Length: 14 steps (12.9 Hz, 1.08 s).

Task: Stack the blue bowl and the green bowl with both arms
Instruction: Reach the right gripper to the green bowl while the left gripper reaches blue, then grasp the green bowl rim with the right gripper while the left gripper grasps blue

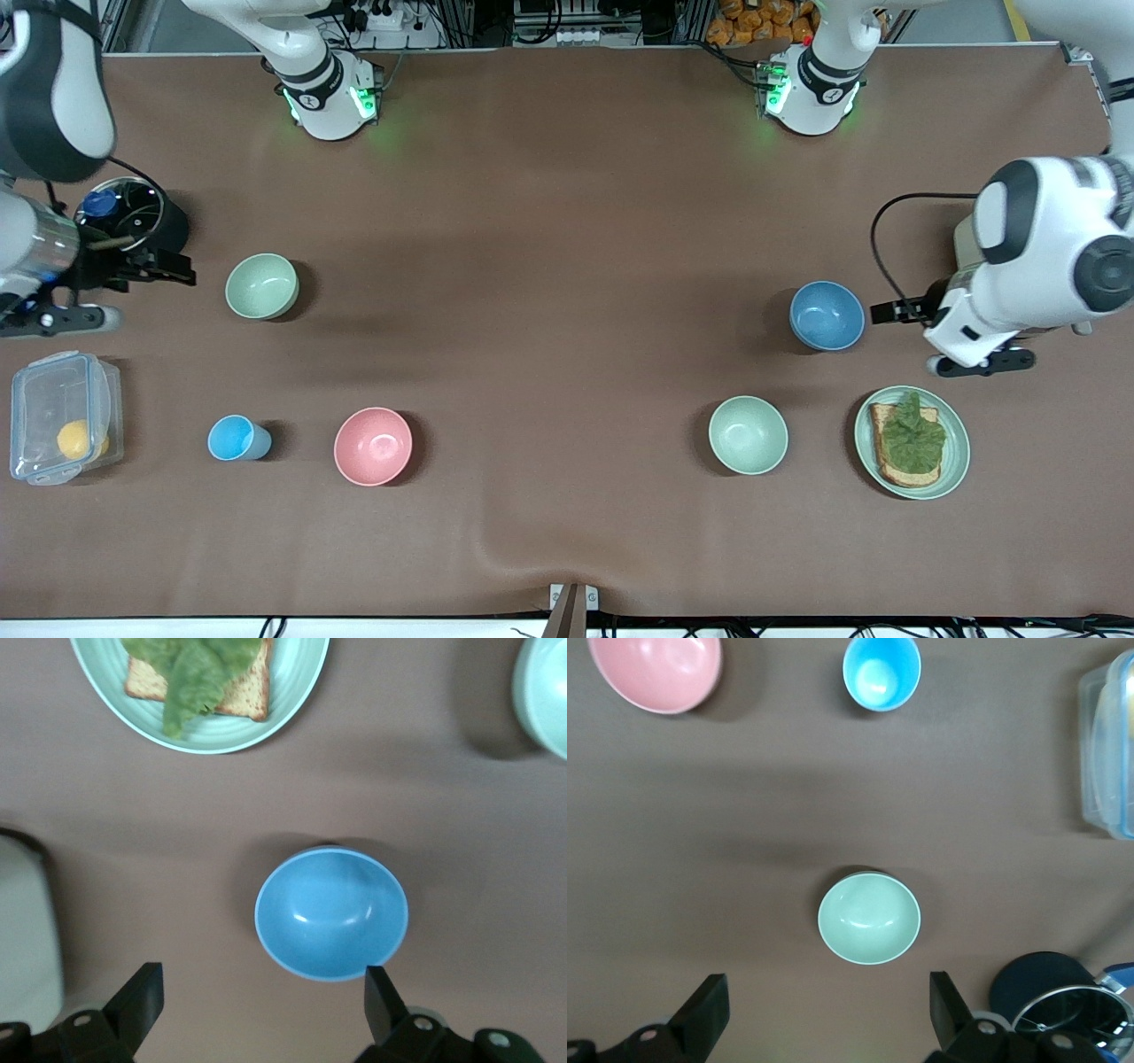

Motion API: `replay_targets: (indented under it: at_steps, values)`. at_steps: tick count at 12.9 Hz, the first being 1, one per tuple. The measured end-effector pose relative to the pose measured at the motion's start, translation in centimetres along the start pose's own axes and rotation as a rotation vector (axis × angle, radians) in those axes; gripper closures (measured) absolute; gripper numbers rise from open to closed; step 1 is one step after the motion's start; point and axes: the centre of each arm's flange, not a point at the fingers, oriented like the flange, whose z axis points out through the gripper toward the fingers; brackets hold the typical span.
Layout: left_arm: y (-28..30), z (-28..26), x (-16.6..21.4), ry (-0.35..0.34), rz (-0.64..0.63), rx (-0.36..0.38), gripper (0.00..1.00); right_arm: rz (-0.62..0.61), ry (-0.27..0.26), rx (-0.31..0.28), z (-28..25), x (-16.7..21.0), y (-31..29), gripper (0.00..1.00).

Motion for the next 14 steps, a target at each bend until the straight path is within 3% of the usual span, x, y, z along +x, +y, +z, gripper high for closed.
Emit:
replay_targets:
  at_steps: [2, 5, 9, 12, 14]
  values:
    - [0.1, 3.9, -0.6, 0.028, 0.003, -0.004, 0.00, -0.005, -0.024, 0.011, 2.4, -0.4, 2.0, 0.00]
    - [0.0, 8.4, -2.0, 0.039, 0.005, -0.006, 0.00, -0.100, 0.012, 0.021, 6.7, -1.1, 7.0, 0.00]
    - [-1.0, 11.4, -2.2, 0.024, 0.032, -0.007, 0.00, -0.115, 0.014, 0.036, 13.1, -2.6, 9.0, 0.00]
    - [-3.8, 13.8, -1.6, 0.006, 0.035, -0.015, 0.02, -0.142, 0.080, 0.044, 17.7, -3.8, 10.0, 0.00]
    - [-3.9, 14.6, -1.5, -0.002, 0.033, -0.015, 0.03, -0.119, 0.095, 0.055, 20.5, -4.9, 11.1, 0.01]
